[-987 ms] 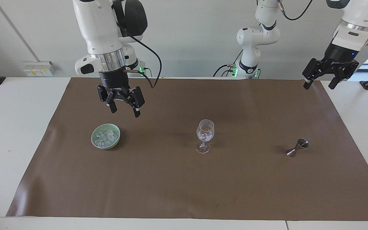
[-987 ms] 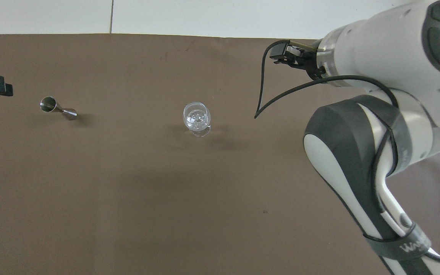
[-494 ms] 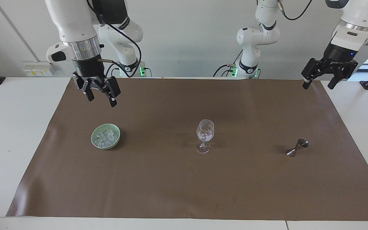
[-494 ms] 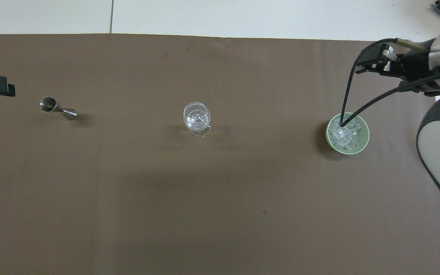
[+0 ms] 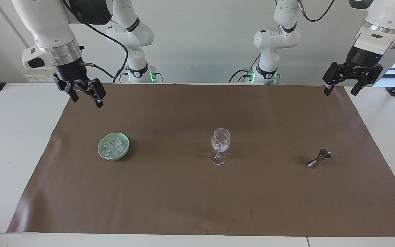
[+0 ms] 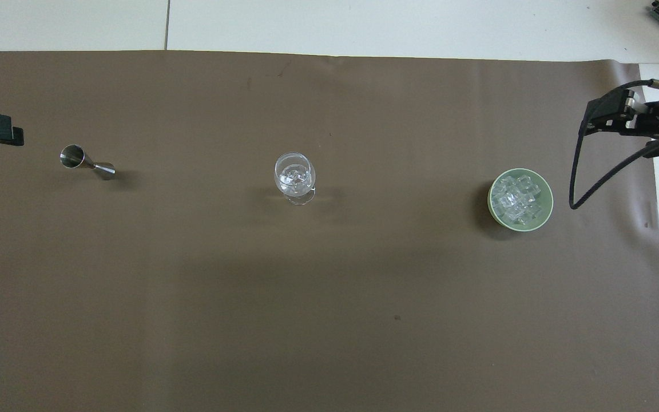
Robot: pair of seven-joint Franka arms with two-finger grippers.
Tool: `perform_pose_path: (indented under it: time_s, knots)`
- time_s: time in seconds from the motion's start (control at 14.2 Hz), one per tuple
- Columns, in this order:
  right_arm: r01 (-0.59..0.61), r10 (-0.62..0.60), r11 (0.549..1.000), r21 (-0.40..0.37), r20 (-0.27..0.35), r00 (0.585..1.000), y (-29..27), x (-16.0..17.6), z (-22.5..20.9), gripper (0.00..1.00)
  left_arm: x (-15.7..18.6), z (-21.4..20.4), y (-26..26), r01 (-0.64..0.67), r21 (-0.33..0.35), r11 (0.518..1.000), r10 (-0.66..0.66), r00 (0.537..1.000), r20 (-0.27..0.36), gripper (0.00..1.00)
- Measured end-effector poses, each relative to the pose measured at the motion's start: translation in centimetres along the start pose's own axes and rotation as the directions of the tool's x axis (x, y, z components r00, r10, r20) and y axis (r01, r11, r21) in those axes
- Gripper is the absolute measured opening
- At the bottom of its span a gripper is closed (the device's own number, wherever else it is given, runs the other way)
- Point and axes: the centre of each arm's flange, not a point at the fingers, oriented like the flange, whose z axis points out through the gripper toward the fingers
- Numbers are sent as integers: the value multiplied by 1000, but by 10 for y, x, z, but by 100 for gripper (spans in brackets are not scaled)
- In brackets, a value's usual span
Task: Pour wine and add ice with both arms
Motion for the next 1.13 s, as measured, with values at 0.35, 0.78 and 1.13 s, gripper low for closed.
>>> perform_pose_path:
  time_s: [0.35,0.78,1.13]
  knots:
    - [50,-49,999,-11,37,998,34,-13,10,100,-4,5,0,-32,1,999,32,999,38,100]
    - [52,-52,999,-12,52,997,35,-17,17,100,-10,9,-7,-42,44,998,38,995,97,100]
    - [79,-78,997,-11,62,995,21,-21,22,100,-21,11,-17,-62,67,996,50,983,179,100]
